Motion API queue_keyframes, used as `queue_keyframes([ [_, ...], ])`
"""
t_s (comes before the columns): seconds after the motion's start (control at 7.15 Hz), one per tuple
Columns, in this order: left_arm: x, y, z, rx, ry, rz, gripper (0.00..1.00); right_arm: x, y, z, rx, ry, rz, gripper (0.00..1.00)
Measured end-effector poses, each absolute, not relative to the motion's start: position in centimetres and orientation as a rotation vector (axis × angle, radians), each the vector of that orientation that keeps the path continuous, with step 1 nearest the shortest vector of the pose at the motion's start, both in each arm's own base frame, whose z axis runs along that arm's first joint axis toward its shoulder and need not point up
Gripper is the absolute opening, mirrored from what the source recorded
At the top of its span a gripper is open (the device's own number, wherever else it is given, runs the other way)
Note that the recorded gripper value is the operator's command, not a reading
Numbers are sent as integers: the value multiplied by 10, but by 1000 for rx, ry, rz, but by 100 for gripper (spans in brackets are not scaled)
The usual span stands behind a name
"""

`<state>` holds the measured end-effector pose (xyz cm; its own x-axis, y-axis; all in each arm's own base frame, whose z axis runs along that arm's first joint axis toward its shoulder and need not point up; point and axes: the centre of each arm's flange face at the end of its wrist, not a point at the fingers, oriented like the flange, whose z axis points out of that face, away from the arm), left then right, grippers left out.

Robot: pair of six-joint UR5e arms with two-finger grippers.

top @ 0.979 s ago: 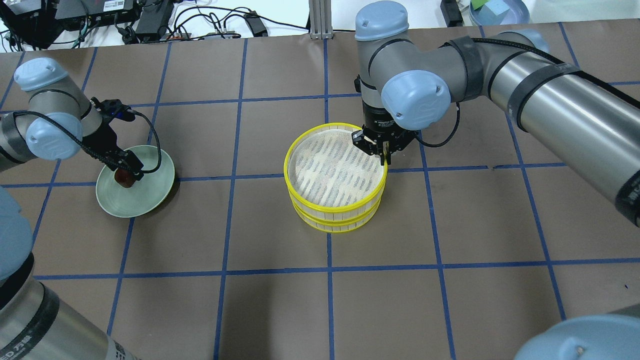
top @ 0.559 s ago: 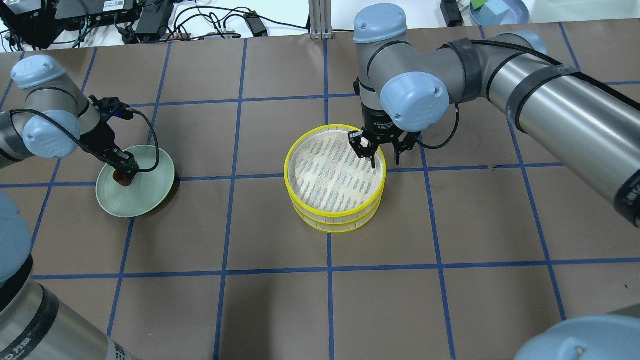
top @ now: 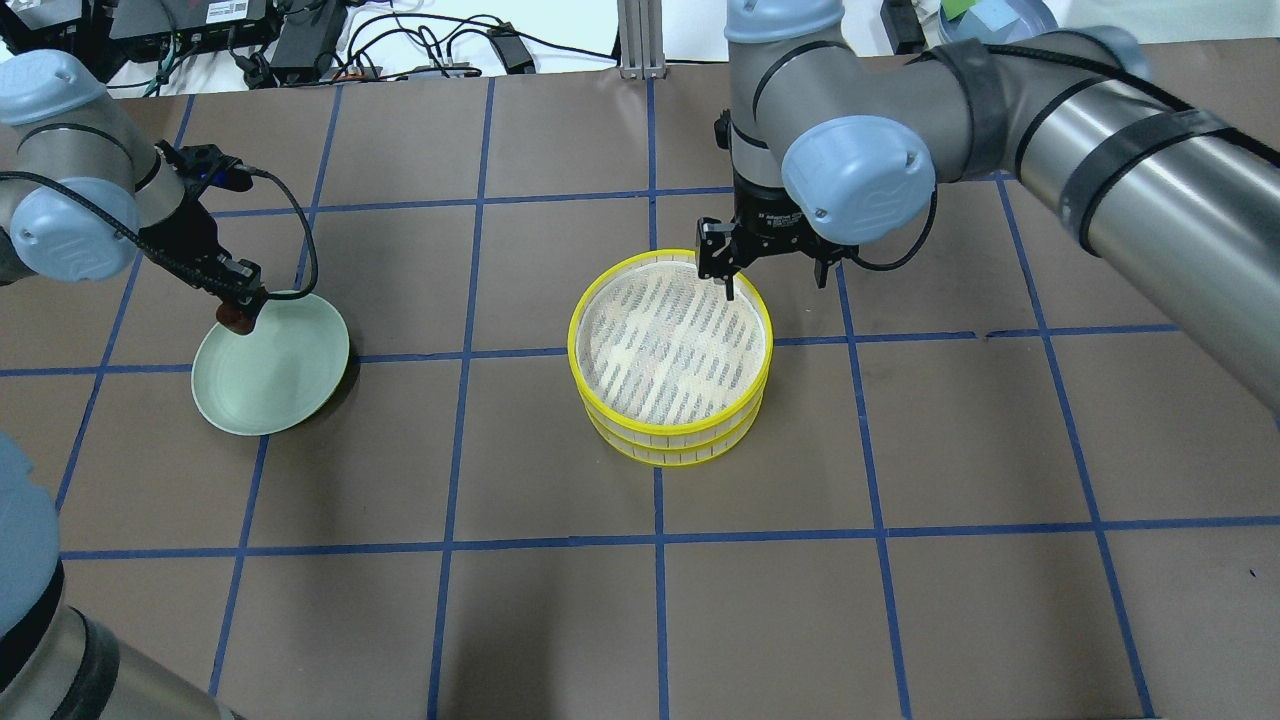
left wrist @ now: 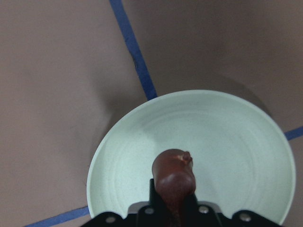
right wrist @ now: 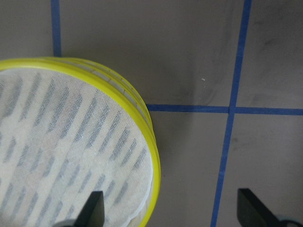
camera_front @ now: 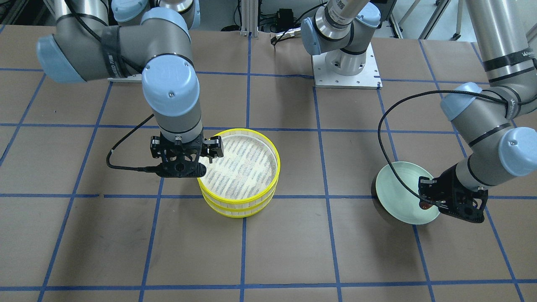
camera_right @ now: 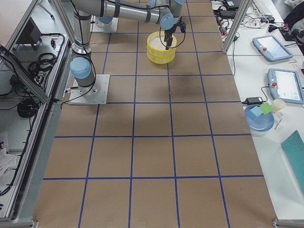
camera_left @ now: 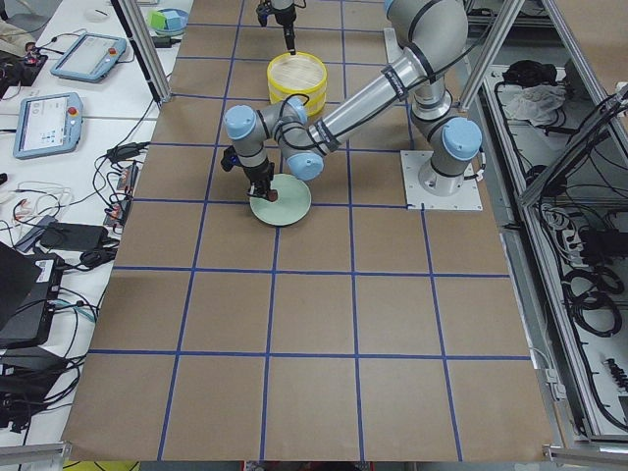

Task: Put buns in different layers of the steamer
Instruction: 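Carry the brown bun with the left gripper over the steamer while the right withdraws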

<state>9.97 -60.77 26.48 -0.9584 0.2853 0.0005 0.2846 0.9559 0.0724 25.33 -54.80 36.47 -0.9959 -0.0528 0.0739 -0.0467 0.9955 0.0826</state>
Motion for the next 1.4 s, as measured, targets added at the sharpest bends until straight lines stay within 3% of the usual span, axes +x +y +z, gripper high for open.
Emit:
queue_keyframes([
  [0.56, -50, -603, 328, 198, 3135, -76, 0, 225, -503, 519, 9, -3160, 24, 100],
  [1.4, -253, -543, 361, 98, 3315, -156, 0, 191, -453, 531, 71, -3146, 29, 100],
])
